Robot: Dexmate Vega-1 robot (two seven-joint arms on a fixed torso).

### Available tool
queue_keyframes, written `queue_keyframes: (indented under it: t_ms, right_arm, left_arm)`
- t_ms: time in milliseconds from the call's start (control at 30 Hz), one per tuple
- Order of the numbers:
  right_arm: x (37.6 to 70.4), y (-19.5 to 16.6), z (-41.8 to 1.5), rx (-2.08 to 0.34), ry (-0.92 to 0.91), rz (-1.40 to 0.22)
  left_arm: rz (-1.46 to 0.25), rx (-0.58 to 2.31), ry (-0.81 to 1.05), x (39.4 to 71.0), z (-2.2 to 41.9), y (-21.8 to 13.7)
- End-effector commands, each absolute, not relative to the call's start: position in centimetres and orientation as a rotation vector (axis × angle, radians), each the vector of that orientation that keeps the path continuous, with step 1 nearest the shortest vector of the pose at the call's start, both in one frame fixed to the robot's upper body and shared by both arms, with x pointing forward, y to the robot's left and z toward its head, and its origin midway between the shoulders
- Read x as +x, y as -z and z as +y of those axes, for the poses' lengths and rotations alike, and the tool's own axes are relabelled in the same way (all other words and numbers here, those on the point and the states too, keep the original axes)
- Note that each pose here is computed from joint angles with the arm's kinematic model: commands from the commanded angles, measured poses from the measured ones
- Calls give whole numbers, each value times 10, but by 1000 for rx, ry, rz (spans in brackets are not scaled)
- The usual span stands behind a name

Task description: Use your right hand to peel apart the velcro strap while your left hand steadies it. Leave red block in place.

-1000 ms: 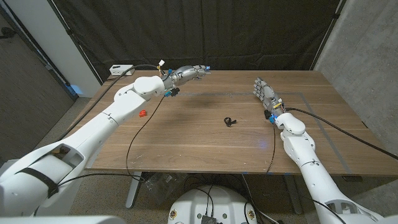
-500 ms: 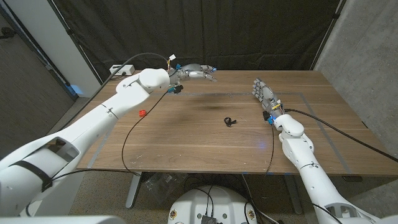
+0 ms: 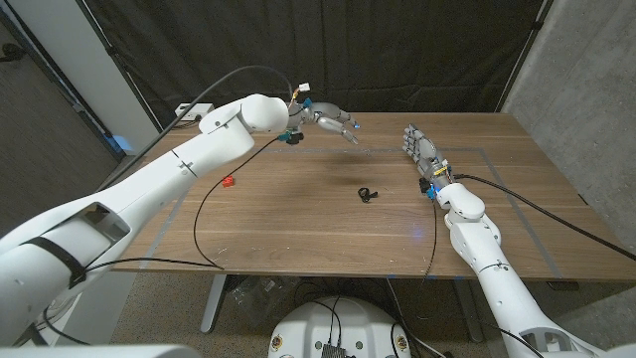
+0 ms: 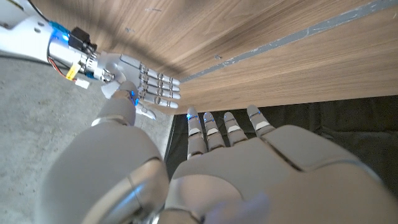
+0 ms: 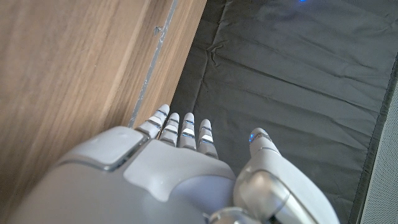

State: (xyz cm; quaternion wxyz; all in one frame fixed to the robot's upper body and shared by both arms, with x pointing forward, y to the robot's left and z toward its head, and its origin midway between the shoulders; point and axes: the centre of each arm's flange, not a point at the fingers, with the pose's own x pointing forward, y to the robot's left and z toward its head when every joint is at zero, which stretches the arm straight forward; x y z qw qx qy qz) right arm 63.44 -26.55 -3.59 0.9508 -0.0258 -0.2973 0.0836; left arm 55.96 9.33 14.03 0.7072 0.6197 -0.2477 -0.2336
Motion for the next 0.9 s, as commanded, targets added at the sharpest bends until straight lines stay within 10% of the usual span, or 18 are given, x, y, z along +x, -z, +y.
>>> queue_keyframes:
  t_ms: [33,900]
  right_arm:
    - [635,35,-265,-53,-175,-613]
    - [635,41,-272,-41,-180,-634]
  left_arm:
    - [-513,1662,461,528,50,-147]
    - [-381,2022,225,523,-1,-126]
